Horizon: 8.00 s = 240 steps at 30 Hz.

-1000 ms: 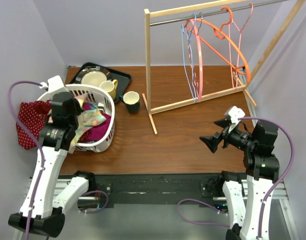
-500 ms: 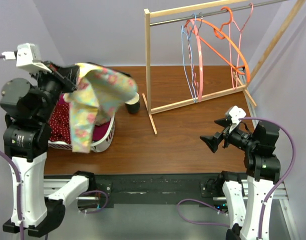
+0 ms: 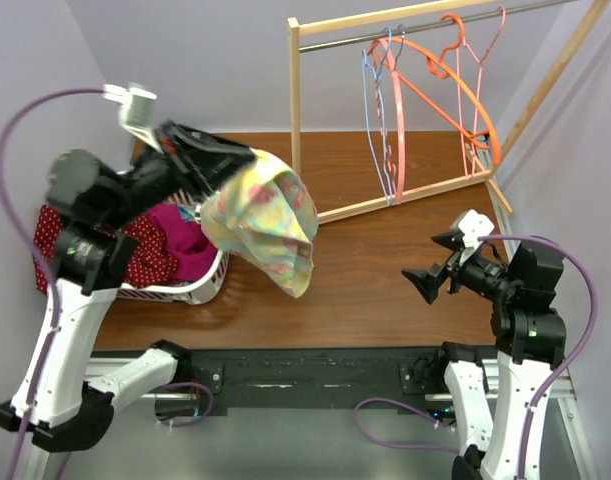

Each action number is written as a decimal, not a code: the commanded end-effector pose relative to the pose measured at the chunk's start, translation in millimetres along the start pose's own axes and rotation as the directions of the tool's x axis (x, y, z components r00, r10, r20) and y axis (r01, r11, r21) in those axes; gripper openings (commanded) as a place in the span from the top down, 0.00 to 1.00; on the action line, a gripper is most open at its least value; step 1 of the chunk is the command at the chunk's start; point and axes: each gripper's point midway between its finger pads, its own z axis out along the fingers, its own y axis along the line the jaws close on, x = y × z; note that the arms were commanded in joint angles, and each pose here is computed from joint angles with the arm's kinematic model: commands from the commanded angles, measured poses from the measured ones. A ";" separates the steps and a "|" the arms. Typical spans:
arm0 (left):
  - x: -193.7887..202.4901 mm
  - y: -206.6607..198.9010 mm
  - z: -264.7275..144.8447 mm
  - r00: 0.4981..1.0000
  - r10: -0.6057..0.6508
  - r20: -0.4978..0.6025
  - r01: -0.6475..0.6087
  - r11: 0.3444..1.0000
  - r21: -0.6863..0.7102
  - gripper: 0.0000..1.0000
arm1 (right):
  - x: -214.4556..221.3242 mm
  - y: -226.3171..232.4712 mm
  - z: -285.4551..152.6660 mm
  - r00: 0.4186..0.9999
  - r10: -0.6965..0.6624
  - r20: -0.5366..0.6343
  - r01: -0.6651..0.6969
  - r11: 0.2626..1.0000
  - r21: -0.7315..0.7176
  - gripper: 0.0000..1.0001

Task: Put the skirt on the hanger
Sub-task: Move the skirt to the center of the board, then flatten the skirt, then fold the skirt

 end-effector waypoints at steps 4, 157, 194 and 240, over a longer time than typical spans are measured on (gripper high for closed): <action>152.7 -23.2 65.3 0.937 -0.104 -0.332 0.149 0.982 0.113 1.00 | -1.3 1.8 -6.3 0.995 -0.093 -0.036 0.092 0.996 -0.017 0.01; 374.0 195.9 -40.4 0.814 -0.349 -0.465 -0.010 0.791 -0.612 0.98 | 147.6 -50.9 61.6 0.815 -0.256 -0.519 0.283 0.959 -0.029 0.90; 400.7 161.5 -100.4 0.718 -0.464 -0.519 0.077 0.794 -0.603 0.30 | 158.0 37.5 6.4 0.795 -0.458 -0.398 0.257 0.848 -0.463 0.35; 406.9 179.9 -81.0 0.744 -0.549 -0.382 0.256 0.762 -0.595 1.00 | 156.1 -57.3 79.0 0.843 -0.109 -0.526 0.187 0.978 0.096 0.27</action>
